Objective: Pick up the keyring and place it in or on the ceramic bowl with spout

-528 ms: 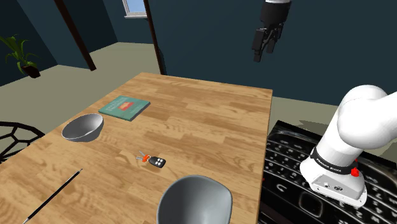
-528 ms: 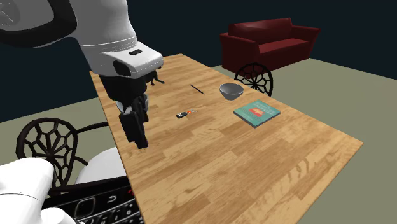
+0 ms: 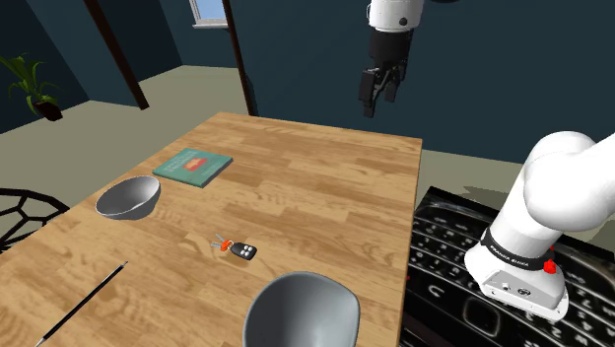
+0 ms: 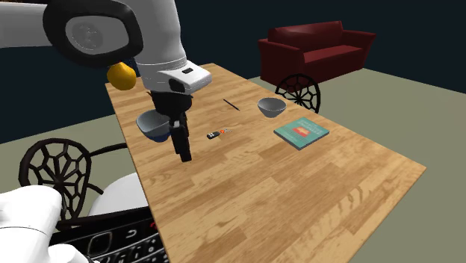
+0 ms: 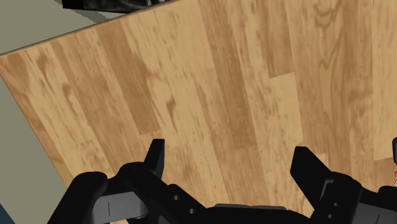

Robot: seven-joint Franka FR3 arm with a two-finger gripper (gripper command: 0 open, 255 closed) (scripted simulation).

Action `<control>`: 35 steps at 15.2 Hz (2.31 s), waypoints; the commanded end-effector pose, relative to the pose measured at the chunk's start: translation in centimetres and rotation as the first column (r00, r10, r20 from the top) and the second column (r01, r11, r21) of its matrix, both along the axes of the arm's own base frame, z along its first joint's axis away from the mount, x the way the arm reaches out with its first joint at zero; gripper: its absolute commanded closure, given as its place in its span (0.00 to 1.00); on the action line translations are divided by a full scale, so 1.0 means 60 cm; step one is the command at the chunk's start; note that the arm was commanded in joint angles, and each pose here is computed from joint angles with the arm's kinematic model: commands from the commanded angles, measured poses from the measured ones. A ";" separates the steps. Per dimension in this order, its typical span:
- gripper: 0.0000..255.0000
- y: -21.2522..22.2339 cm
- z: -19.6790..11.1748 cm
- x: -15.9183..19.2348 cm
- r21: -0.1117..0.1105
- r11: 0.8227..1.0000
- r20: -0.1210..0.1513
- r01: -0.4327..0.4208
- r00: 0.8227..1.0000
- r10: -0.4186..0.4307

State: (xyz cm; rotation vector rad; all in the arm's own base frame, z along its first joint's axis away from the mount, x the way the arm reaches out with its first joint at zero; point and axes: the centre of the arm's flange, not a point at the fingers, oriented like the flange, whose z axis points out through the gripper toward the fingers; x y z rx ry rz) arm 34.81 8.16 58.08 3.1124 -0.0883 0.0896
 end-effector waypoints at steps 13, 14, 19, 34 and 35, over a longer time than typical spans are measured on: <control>0.00 0.246 -0.141 0.135 0.007 0.999 -0.041 -0.043 0.998 0.044; 0.00 0.264 -0.151 0.144 0.008 0.999 -0.044 -0.047 0.998 0.047; 0.00 0.352 -0.202 0.189 0.010 0.998 -0.058 -0.062 0.996 0.063; 0.00 0.607 -0.350 0.303 0.019 0.994 -0.099 -0.106 0.989 0.107; 0.00 0.606 -0.359 0.303 0.019 0.994 -0.099 -0.106 0.989 0.107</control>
